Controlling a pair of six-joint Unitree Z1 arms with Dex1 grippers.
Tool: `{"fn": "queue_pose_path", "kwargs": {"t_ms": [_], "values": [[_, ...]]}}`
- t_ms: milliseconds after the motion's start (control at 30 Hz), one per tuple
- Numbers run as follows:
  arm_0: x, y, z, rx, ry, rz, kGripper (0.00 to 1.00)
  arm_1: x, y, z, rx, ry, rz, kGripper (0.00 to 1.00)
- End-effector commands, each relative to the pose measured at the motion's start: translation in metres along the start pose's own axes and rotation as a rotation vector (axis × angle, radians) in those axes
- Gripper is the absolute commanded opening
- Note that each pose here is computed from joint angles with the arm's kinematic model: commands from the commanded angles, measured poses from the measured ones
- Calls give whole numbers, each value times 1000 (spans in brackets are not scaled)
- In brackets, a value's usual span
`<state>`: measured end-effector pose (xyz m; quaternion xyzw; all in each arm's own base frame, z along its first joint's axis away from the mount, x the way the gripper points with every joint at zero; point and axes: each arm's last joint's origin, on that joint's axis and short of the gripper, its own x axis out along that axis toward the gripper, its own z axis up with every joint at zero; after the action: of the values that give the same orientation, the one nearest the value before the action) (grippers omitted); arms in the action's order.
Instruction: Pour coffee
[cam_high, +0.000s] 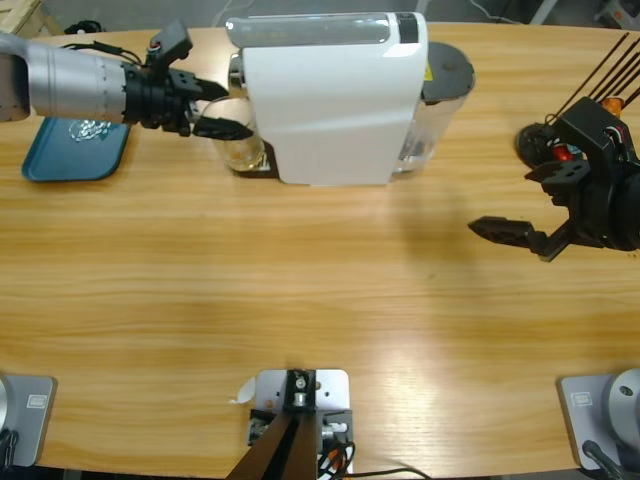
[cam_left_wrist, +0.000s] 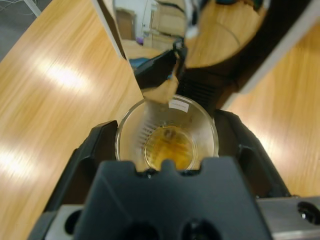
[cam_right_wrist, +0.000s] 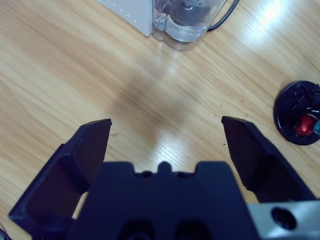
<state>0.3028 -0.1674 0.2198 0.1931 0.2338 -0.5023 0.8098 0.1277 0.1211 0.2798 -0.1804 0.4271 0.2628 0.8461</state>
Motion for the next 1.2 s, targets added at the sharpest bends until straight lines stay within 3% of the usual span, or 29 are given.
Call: {"fn": "queue_pose_path", "kwargs": {"t_ms": [33, 200, 300, 567, 867, 1200], "values": [[-49, -14, -12, -60, 40, 88, 264, 5, -2, -1, -2, 12, -9, 1000], [-102, 0, -18, -158, 34, 302, 267, 2, -3, -3, -1, 2, -16, 1000], [-128, 16, -32, -272, 64, 468, 269, 1, -3, -3, 0, -1, -18, 1000], [-144, 51, -67, -471, 88, 669, 269, 3, -3, -3, 1, 3, -18, 1000], [-123, 92, -107, -597, 71, 781, 269, 5, -2, -1, -1, 11, -19, 1000], [-108, 98, -125, -633, 110, 765, 285, 5, -3, -1, -1, 11, -33, 1000]]}}
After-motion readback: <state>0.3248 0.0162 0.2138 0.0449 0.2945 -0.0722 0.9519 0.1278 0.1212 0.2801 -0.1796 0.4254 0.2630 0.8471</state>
